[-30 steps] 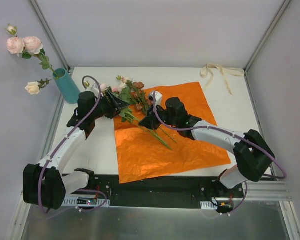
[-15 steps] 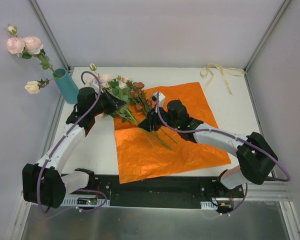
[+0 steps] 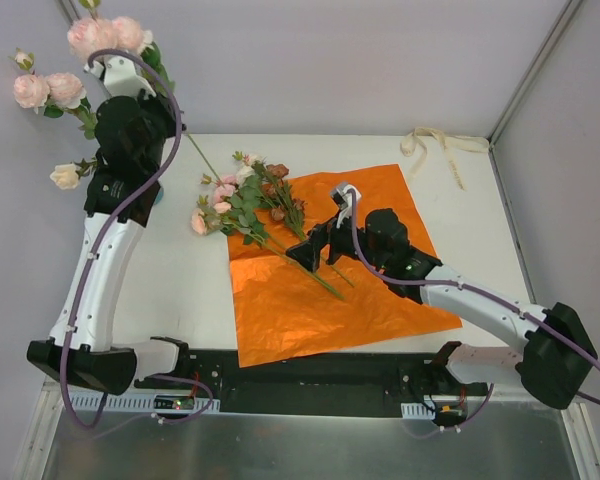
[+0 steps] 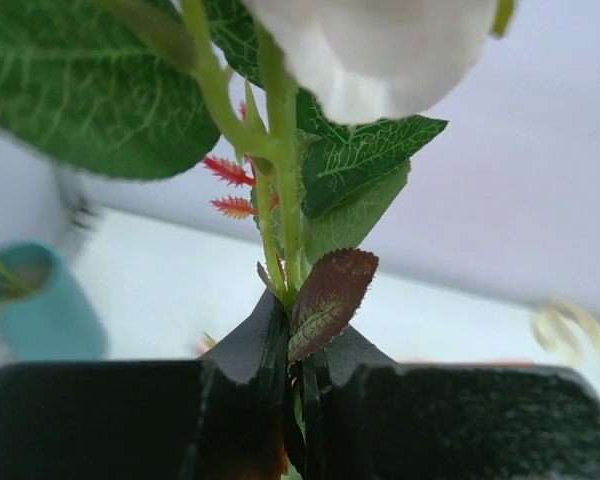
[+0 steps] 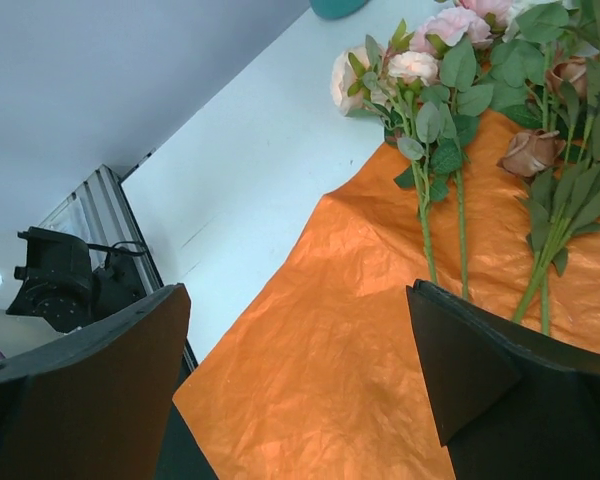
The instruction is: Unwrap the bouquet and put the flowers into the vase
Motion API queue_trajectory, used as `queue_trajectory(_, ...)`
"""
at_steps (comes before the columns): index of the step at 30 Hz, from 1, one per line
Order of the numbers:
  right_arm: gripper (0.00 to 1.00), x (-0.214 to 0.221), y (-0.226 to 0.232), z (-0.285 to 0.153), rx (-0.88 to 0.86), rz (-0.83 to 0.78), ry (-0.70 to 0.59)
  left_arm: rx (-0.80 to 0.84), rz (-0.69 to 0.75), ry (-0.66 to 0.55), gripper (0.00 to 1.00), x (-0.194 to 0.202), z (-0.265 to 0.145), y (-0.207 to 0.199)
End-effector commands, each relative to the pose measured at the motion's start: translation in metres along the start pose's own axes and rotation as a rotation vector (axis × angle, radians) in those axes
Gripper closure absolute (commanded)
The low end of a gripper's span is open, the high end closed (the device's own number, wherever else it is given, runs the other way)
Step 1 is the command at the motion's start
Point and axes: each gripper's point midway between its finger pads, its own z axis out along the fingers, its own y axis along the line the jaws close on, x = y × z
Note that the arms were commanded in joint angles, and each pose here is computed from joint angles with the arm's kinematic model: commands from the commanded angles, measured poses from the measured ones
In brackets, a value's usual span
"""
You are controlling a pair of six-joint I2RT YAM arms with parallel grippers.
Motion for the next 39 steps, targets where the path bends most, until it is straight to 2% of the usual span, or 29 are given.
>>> queue_trajectory(1, 0.01, -0.01, -0.004, -0.016, 0.056, -0.073, -0.021, -0.309, 0.207, -0.19, 1.0, -0.079, 0.006, 0.062)
queue_trajectory(4, 0.01, -0.012, -0.012, -0.022, 0.104, -0.105, -0.021, -0.328, 0.187, -0.264, 1.0, -0.116, 0.011, 0.079)
queue_trajectory(8, 0.01, -0.014, -0.016, -0.027, 0.126, -0.148, -0.028, -0.441, 0.185, -0.358, 1.0, -0.157, 0.009, 0.105)
queue_trajectory(12, 0.01, -0.014, -0.018, -0.032, 0.14, -0.17, -0.024, -0.476, 0.236, -0.383, 1.0, -0.168, 0.022, 0.116)
queue_trajectory(14, 0.01, -0.014, -0.018, -0.034, 0.14, -0.174, -0.024, -0.479, 0.275, -0.374, 1.0, -0.16, 0.034, 0.121)
queue_trajectory(21, 0.01, -0.012, -0.014, -0.042, 0.129, -0.184, -0.013, -0.491, 0.42, -0.461, 1.0, -0.154, 0.063, 0.145)
queue_trajectory(27, 0.01, -0.005, -0.021, -0.048, 0.157, -0.188, -0.012, -0.515, 0.369, -0.45, 1.0, -0.134, 0.079, 0.167)
queue_trajectory(32, 0.0, -0.002, -0.031, -0.045, 0.206, -0.166, -0.01, -0.533, 0.379, -0.357, 1.0, -0.093, 0.096, 0.186)
queue_trajectory(39, 0.0, -0.001, -0.04, -0.041, 0.253, -0.128, -0.017, -0.613, 0.315, -0.196, 0.89, -0.046, 0.098, 0.21)
